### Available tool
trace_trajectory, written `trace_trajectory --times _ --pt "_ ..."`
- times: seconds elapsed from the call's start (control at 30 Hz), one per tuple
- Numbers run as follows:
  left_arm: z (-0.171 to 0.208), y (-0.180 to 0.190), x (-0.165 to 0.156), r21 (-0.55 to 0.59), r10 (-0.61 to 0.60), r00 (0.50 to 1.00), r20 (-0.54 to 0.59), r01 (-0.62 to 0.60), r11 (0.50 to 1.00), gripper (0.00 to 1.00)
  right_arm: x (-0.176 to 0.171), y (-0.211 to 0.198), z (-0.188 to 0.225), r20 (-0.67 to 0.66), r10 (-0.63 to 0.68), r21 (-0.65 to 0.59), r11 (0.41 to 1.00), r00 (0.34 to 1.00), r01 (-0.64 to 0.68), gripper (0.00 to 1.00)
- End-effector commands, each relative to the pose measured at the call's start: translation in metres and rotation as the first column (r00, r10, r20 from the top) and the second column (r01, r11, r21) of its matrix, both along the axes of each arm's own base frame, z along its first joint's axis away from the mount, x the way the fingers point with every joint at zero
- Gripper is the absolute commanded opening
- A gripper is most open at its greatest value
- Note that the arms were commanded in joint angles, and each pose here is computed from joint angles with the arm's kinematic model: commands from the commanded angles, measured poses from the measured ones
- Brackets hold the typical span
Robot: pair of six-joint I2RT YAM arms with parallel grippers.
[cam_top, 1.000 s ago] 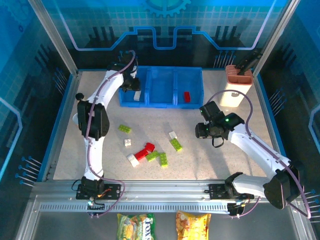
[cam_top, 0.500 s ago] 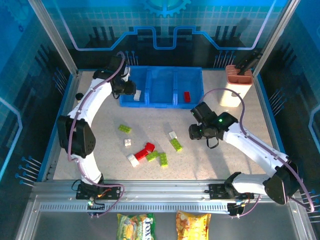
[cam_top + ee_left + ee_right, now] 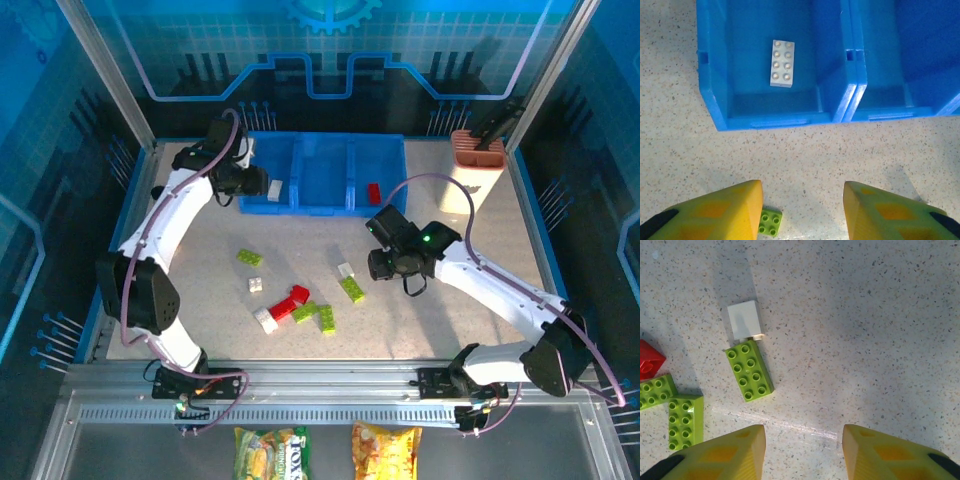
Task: Sort the legos into containers by color
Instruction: Pick up the lego from the center of the table.
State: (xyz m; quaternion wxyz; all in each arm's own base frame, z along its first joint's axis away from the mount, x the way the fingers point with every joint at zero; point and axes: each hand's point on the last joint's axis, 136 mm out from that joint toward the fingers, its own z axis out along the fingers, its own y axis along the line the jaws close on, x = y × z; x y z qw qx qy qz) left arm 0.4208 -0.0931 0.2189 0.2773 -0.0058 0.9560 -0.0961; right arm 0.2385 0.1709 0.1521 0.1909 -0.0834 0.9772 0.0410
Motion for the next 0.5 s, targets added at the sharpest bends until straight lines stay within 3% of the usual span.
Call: trace_trajectory --times 0.0,0.27,0.47 --pt "0.003 0.008 -0.009 -0.008 -0.001 1.0 0.021 0.001 1.0 0.47 -0.001 0.004 0.0 -0.011 -0.003 -0.024 1.0 1.0 0.003 0.45" --pt "-0.016 0.014 -0.005 0.006 0.008 0.997 0.072 -0.008 1.0 0.46 -0.004 0.015 -0.003 -0.014 0.017 -0.026 1.0 1.0 -0.017 0.45" --pt "-0.011 0.019 -0.002 0.034 0.008 0.991 0.13 -0.012 0.999 0.47 -0.008 0.02 -0.005 -0.018 0.048 -0.036 0.998 0.999 -0.049 0.45"
